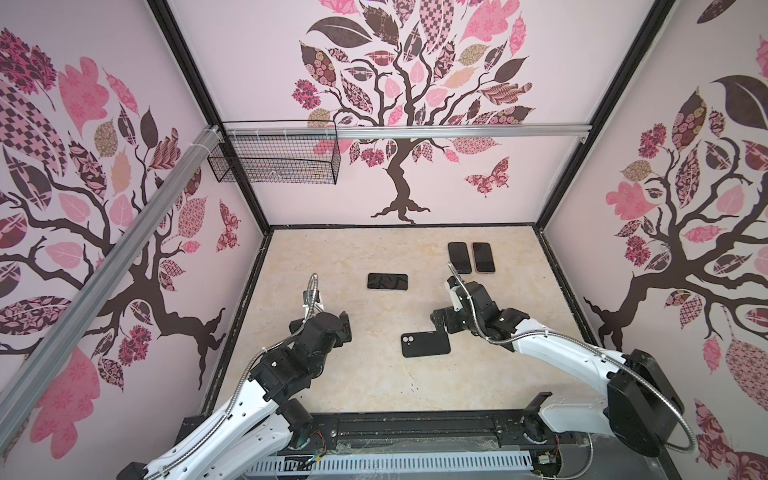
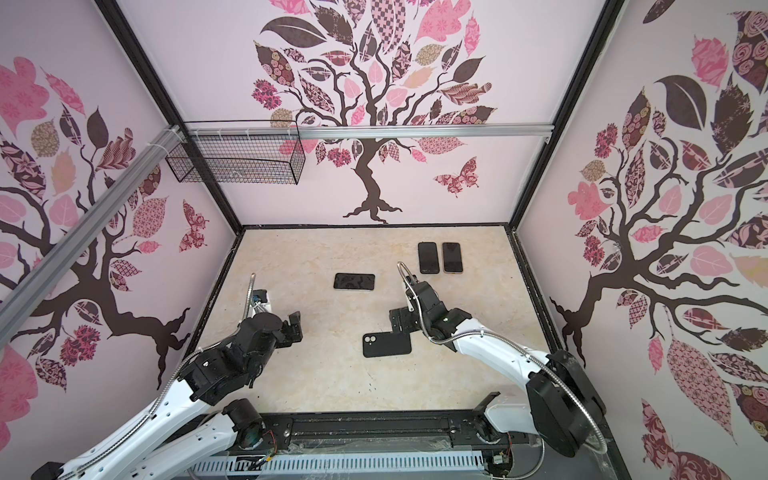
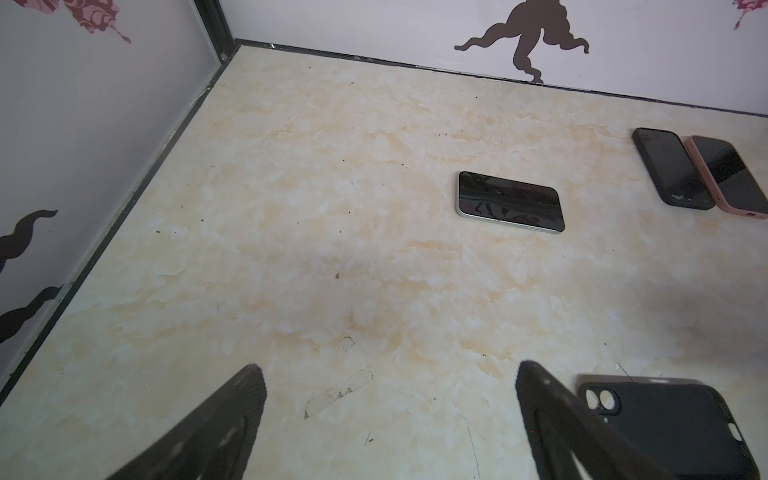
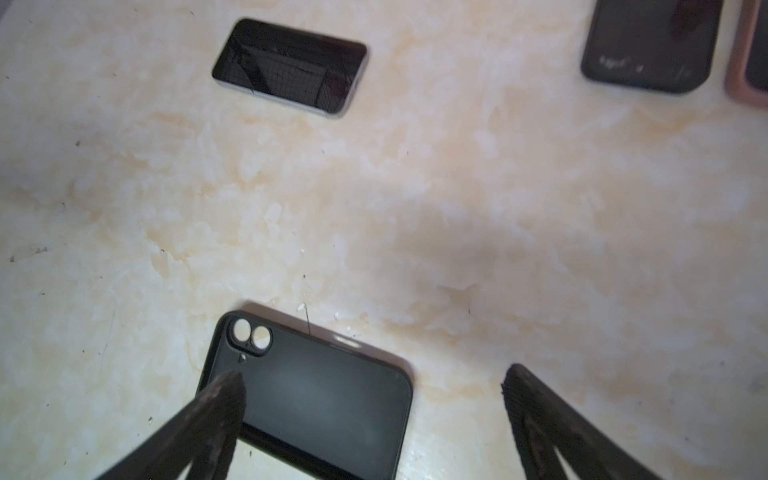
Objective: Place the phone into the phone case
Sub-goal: 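Open the right gripper and move it toward the white-edged phone, then grasp the white-edged black phone with the right gripper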
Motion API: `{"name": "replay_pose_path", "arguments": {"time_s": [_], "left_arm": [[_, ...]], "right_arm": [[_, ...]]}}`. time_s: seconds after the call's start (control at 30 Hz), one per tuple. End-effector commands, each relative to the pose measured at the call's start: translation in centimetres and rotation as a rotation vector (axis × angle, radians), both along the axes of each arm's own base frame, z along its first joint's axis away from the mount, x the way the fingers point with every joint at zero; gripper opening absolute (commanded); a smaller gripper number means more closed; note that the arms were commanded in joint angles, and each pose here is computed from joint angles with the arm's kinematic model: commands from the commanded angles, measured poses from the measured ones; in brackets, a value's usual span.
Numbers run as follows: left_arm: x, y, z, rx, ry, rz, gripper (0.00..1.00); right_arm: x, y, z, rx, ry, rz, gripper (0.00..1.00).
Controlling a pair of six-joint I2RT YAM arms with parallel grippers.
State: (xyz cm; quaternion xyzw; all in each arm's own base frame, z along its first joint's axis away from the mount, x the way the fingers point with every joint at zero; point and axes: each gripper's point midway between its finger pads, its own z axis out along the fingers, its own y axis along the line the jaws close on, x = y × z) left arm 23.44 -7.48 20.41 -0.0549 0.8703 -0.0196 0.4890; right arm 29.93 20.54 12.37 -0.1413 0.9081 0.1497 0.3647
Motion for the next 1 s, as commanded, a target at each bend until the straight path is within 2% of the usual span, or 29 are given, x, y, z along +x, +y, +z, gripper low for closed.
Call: {"name": "replay_pose_path", "arguments": {"time_s": [0.0, 0.2, 0.43, 0.6, 0.73, 0.97], "left_arm": [[-0.4, 0.3, -0.4, -0.029, 0.001, 0.007, 0.97], [-0.7, 0.7, 0.1, -0.048, -0.006, 0.013, 0.97], [-1.0, 0.8, 0.1, -0.059, 0.002, 0.012, 0.97], [-1.3, 0.9, 0.2, -0.065, 0.012, 0.011, 0.97], [-1.4, 1.1, 0.5, -0.068, 0.008, 0.013, 0.97], [-1.9, 1.4, 0.4, -0.065, 0.031, 0.017, 0.97]], "right_arm": [[2.2, 0.1, 3.5, -0.021, -0.201, 0.029, 1.00], [4.9, 3.0, 5.1, -0.020, -0.279, 0.122, 1.00], [7.8, 7.4, 4.4, -0.099, -0.327, 0.328, 1.00], [8.8, 10.0, 2.0, -0.182, -0.343, 0.515, 1.00], [10.8, 11.1, -0.7, -0.273, -0.297, 0.575, 1.00], [12.4, 12.8, -4.0, -0.344, -0.271, 0.692, 1.00]]}}
